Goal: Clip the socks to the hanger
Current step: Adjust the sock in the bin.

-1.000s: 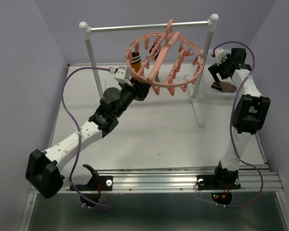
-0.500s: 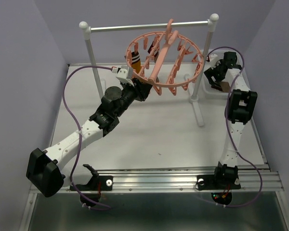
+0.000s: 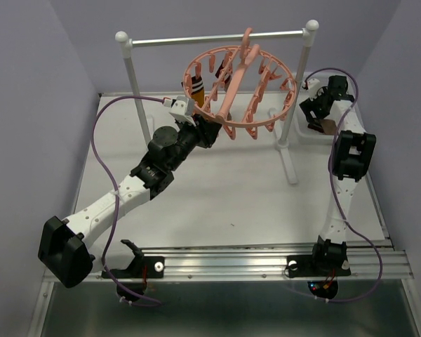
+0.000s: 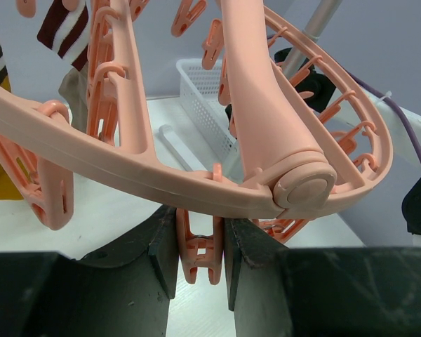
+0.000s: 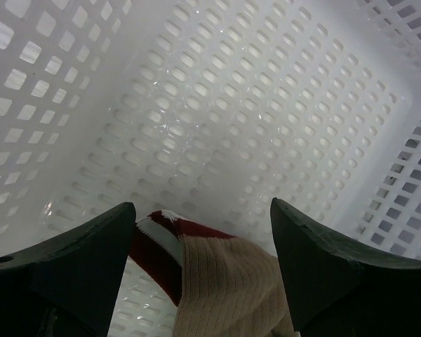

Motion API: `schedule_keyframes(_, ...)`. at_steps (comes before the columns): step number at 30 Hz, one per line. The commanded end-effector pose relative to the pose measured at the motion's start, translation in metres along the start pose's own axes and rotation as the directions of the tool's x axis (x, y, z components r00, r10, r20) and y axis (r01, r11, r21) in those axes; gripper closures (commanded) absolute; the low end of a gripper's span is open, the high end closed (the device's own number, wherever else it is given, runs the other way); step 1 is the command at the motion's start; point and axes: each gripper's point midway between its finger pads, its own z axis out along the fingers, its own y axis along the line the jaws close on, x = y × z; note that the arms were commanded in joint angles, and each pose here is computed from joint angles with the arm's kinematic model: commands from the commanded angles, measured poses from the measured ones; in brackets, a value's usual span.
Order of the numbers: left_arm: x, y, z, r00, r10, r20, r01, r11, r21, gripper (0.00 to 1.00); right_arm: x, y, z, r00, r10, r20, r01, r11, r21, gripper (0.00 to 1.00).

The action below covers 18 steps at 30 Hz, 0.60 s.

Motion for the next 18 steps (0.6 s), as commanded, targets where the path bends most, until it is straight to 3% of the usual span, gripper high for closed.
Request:
schedule_keyframes(1,-0.034,-0.012,-0.004,0.995,0.014,0.098,-0.016,1.0,0.02,1.0,-0.01,-0.016,0.001,0.998,0.029,0.062,-0.03,0.999,0.02,0.18)
schedule_keyframes(7,-0.033,-0.012,-0.004,0.995,0.009,0.095,-0.011,1.0,0.019,1.0,0.018,-0.018,0.01,1.0,0.024,-0.016,-0.023,0.999,0.044,0.21)
schedule_keyframes(13,-0.032,-0.014,-0.001,0.996,0.006,0.093,-0.008,1.0,0.022,1.0,0.03,-0.009,0.019,0.999,0.03,-0.04,-0.029,0.999,0.019,0.37)
schedule_keyframes(17,-0.032,-0.014,-0.001,0.996,0.006,0.091,-0.008,1.0,0.021,1.0,0.033,-0.004,0.023,0.997,0.058,-0.047,-0.058,0.998,0.002,0.55)
schedule_keyframes(18,-0.032,-0.013,0.0,0.996,0.006,0.092,-0.007,1.0,0.018,1.0,0.03,-0.003,0.022,0.997,0.067,-0.038,-0.067,0.998,-0.006,0.66)
